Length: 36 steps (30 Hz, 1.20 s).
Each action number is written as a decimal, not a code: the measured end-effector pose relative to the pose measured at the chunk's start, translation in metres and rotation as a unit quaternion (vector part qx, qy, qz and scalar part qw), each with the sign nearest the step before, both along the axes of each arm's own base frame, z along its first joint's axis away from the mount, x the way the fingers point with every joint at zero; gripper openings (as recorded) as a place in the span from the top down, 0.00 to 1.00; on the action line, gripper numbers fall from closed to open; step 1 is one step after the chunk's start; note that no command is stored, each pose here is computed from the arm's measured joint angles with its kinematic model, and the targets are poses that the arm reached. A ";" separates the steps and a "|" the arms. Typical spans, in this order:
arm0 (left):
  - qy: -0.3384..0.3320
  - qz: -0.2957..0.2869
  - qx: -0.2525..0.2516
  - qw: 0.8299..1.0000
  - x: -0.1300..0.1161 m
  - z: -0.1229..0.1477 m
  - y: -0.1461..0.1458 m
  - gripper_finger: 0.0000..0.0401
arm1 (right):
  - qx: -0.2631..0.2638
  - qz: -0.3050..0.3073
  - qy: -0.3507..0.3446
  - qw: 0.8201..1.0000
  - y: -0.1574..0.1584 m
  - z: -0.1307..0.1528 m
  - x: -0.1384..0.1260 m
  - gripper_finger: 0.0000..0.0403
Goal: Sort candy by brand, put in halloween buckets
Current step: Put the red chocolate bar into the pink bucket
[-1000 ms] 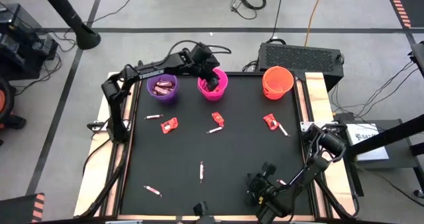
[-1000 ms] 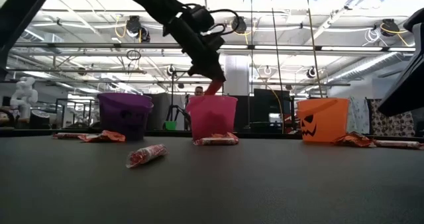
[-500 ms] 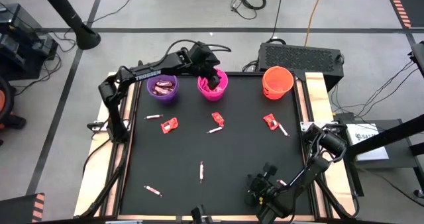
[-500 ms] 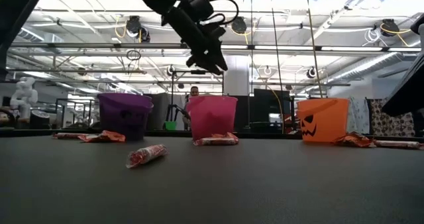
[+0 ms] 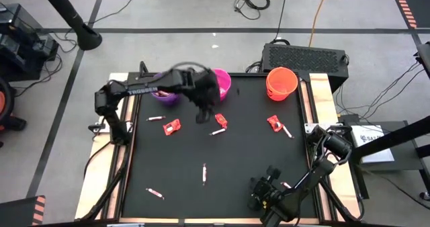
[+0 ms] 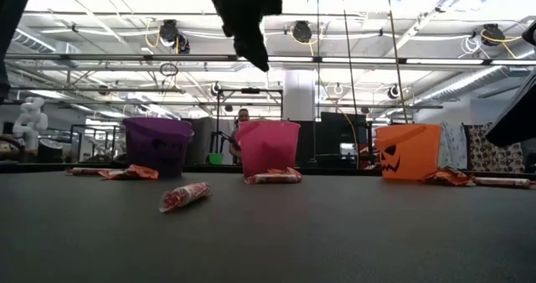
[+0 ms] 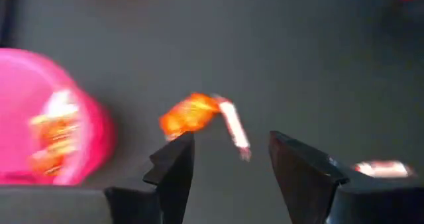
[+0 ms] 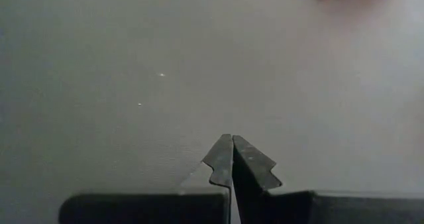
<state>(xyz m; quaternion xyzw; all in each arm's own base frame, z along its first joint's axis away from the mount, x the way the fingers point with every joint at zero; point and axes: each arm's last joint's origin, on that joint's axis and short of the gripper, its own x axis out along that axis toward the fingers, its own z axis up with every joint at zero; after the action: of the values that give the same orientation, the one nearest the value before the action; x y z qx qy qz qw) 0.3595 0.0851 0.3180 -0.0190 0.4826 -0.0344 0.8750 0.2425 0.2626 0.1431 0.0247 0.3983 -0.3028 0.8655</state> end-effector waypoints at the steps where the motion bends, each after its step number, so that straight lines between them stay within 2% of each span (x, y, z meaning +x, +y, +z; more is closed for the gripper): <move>1: 0.002 -0.022 0.005 1.000 0.002 -0.001 -0.011 0.50 | 0.001 0.000 -0.001 1.000 0.000 0.000 0.000 1.00; 6: -0.003 -0.126 0.065 0.990 0.008 0.000 -0.052 0.50 | 0.005 0.000 -0.005 1.000 0.001 0.000 0.001 1.00; 11: 0.041 -0.219 0.163 0.961 0.015 -0.017 -0.072 0.50 | 0.003 -0.001 -0.006 1.000 0.000 0.000 0.003 1.00; 15: 0.096 -0.265 0.187 0.941 0.027 -0.047 -0.073 0.50 | 0.002 -0.003 -0.006 1.000 -0.002 0.000 0.004 1.00; 21: 0.172 -0.335 0.250 0.892 0.047 -0.098 -0.068 0.50 | -0.002 0.004 -0.001 1.000 -0.002 0.000 0.004 1.00; 27: 0.186 -0.368 0.325 0.851 0.070 -0.137 -0.056 0.50 | -0.004 0.005 0.001 1.000 -0.002 -0.002 0.005 1.00; 31: 0.175 -0.368 0.337 0.849 0.078 -0.147 -0.046 0.50 | -0.016 0.008 0.018 1.000 -0.001 -0.011 0.004 1.00; 36: 0.158 -0.352 0.319 0.866 0.080 -0.152 -0.028 0.50 | -0.025 0.014 0.044 0.999 0.000 -0.021 0.004 1.00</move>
<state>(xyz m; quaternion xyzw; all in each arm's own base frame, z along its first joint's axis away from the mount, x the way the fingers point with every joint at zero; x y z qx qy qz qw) 0.4398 0.0575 0.1660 0.4268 0.5740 -0.1809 0.6751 0.2464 0.2624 0.1217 -0.0164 0.4284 -0.3010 0.8518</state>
